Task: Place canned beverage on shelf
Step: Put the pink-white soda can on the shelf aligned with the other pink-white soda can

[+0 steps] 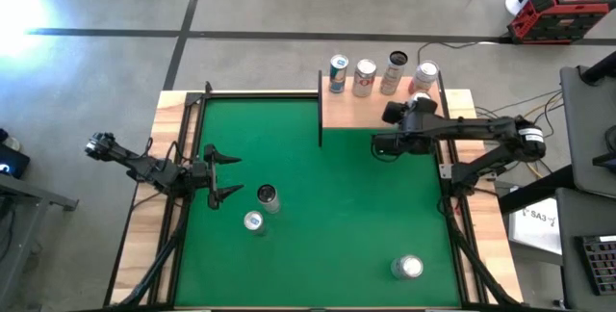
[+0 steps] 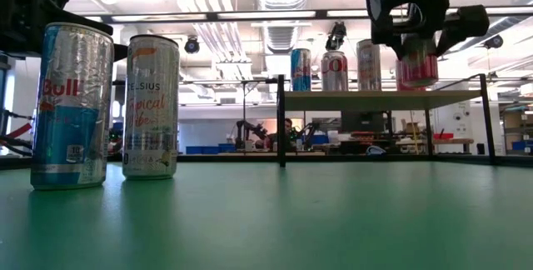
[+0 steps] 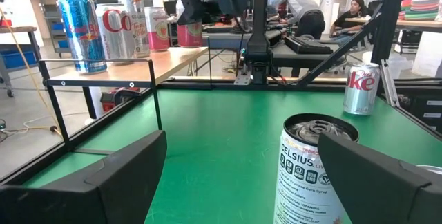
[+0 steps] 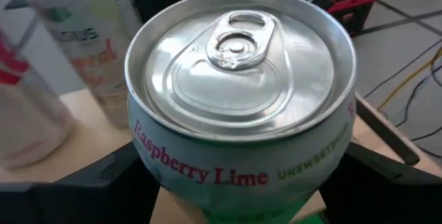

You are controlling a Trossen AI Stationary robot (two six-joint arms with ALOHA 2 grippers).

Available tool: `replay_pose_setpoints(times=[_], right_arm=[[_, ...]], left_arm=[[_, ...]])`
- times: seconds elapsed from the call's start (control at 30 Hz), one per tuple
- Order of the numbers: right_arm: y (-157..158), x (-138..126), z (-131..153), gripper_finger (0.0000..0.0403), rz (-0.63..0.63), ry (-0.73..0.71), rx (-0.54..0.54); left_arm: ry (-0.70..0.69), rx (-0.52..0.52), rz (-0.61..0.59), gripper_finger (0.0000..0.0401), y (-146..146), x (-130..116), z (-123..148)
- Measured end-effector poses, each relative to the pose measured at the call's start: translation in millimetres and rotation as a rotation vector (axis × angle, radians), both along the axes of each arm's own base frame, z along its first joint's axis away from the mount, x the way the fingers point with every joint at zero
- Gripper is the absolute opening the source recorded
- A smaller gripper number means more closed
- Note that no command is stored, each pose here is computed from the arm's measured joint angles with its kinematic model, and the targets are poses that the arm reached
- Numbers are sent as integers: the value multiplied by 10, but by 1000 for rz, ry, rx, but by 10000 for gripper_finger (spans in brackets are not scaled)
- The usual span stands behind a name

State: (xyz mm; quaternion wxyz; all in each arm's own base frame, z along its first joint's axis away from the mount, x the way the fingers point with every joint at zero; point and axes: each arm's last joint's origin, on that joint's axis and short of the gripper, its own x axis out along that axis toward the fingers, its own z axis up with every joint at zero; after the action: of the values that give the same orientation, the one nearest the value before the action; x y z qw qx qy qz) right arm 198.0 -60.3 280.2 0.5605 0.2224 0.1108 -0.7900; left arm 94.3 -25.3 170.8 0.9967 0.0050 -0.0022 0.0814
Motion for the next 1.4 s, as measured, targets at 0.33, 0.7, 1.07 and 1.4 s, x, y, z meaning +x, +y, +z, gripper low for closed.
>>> replay_pose_setpoints(times=[0.33,0.7,1.07,1.4], right_arm=[[-100,-43,-22,304,-48,24,42],[-164,-115,-127,304,-143,-21,15],[-169,-106,-127,332,-132,-15,4],[-166,-104,-130,383,-146,-36,11]], left_arm=[[0,0,0,361,0,0,0],[0,0,0,361,0,0,0],[0,0,0,361,0,0,0],[0,0,0,361,0,0,0]])
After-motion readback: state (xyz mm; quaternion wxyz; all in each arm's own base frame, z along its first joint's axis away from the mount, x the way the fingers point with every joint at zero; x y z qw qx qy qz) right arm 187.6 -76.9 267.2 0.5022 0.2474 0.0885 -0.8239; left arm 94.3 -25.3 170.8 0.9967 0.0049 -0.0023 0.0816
